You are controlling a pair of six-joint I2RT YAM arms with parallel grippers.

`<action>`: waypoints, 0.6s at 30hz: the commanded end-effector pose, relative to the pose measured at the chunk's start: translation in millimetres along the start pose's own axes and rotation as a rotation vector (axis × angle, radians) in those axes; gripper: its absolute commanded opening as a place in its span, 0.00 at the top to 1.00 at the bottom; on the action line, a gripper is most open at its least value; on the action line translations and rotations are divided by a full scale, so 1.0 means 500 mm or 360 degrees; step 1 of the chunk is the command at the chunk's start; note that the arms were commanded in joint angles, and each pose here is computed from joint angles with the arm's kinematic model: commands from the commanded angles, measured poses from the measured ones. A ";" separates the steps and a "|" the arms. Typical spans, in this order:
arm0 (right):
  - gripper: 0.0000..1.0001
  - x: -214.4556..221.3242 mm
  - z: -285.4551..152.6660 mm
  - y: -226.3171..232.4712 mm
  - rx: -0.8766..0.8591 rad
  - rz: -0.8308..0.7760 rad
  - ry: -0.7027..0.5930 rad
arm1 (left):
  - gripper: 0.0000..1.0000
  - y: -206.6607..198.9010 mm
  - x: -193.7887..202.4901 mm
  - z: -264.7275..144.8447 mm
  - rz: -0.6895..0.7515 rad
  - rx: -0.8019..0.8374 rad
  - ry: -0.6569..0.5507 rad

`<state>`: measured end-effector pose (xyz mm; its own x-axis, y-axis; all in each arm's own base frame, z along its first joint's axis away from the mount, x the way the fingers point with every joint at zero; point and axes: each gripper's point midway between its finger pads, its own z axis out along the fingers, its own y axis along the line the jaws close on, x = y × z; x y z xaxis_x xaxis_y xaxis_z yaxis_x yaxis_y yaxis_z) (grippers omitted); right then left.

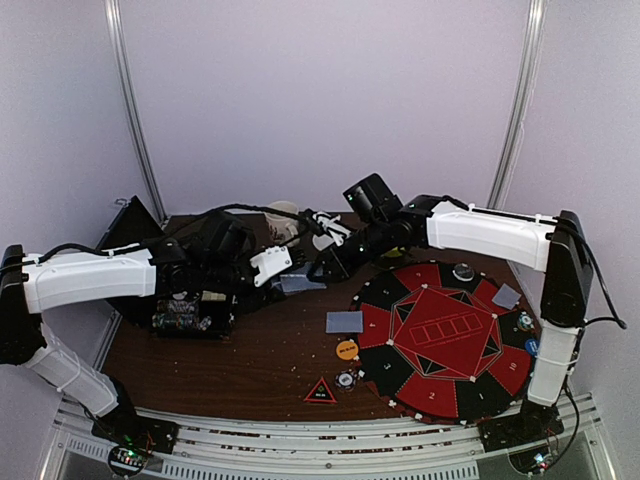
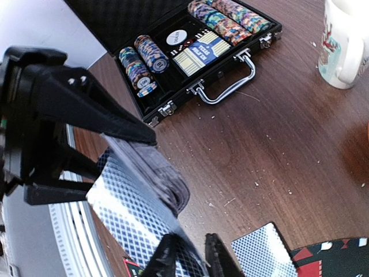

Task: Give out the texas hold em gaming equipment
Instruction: Pick up the poker card from the face-down deck piles.

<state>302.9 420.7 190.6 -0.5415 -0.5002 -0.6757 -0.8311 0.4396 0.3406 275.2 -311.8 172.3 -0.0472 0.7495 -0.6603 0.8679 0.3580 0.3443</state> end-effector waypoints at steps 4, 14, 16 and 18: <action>0.93 -0.018 -0.054 0.020 -0.0013 -0.0028 0.0009 | 0.55 0.014 -0.033 -0.007 0.0010 -0.0040 -0.0105; 1.00 -0.031 -0.134 0.009 0.0019 -0.0067 0.0042 | 0.55 0.013 -0.033 -0.006 0.0010 -0.0038 -0.0102; 1.00 -0.038 -0.165 0.006 0.0013 -0.0083 0.0014 | 0.55 0.013 -0.032 -0.006 0.0009 -0.0037 -0.0102; 1.00 -0.045 -0.199 -0.004 0.0021 -0.0077 -0.0018 | 0.55 0.013 -0.032 -0.006 0.0010 -0.0037 -0.0100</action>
<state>304.8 385.0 224.7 -0.5331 -0.5430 -0.6488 -0.8384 0.4418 0.3191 275.4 -312.0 172.5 -0.0467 0.7489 -0.6610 0.8676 0.3583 0.3447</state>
